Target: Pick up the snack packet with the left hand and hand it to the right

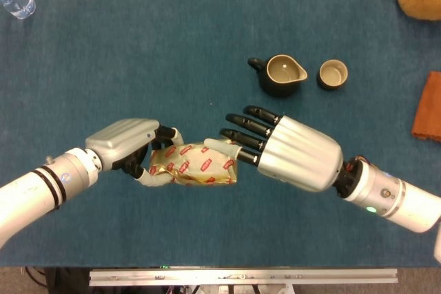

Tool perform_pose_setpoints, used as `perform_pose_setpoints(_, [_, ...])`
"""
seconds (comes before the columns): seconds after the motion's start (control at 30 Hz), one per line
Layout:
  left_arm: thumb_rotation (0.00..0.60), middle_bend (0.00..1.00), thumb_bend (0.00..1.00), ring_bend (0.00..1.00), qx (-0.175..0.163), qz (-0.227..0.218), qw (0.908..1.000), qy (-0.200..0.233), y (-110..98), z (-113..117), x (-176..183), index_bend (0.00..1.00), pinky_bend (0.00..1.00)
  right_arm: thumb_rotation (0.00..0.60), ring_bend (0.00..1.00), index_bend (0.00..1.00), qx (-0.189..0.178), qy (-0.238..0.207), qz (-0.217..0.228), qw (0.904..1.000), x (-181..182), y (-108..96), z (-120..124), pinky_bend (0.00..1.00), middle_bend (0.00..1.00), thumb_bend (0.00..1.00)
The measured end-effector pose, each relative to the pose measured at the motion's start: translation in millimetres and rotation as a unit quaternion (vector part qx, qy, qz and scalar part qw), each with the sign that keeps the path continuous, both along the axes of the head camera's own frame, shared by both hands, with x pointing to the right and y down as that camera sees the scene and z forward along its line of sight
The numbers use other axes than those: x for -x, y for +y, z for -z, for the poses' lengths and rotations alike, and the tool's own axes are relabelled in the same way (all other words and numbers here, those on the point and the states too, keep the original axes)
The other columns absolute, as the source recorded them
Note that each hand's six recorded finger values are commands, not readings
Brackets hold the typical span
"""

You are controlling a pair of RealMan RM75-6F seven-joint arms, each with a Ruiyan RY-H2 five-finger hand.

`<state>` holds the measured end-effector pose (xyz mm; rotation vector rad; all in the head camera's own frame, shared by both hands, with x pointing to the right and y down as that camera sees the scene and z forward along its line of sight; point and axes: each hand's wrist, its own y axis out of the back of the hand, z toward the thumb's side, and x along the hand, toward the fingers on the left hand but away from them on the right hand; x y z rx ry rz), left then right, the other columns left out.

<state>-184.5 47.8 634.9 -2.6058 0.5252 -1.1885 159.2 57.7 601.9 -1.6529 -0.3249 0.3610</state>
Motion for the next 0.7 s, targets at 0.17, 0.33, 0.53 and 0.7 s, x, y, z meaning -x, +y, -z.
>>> perform_pose_setpoints(0.17, [0.6,0.61,0.33,0.54,0.009,-0.006,0.9999,0.001,1.9,0.0,-6.8,0.58,0.65,0.6,0.2,0.16,0.009,0.004,0.005,0.9999,3.9,-0.1,-6.2,0.28,0.3,0.12])
perform_pose_setpoints(0.33, [0.6,0.61,0.33,0.54,0.022,-0.01,0.9997,0.002,2.8,-1.8,-12.7,0.58,0.65,0.6,0.2,0.16,0.014,0.002,0.012,0.9998,8.0,1.5,-8.0,0.28,0.3,0.12])
perform_pose_setpoints(0.53, [0.6,0.62,0.33,0.54,0.041,-0.02,0.999,0.004,4.1,-3.8,-23.2,0.58,0.65,0.6,0.2,0.16,0.02,-0.009,0.016,0.9996,12.0,2.0,-4.1,0.28,0.3,0.12])
perform_pose_setpoints(0.7, [0.6,0.62,0.33,0.54,0.048,-0.018,0.9986,0.01,-1.0,-4.0,-31.0,0.6,0.65,0.6,0.2,0.13,0.039,-0.012,0.012,0.9991,11.1,1.7,-4.6,0.28,0.28,0.12])
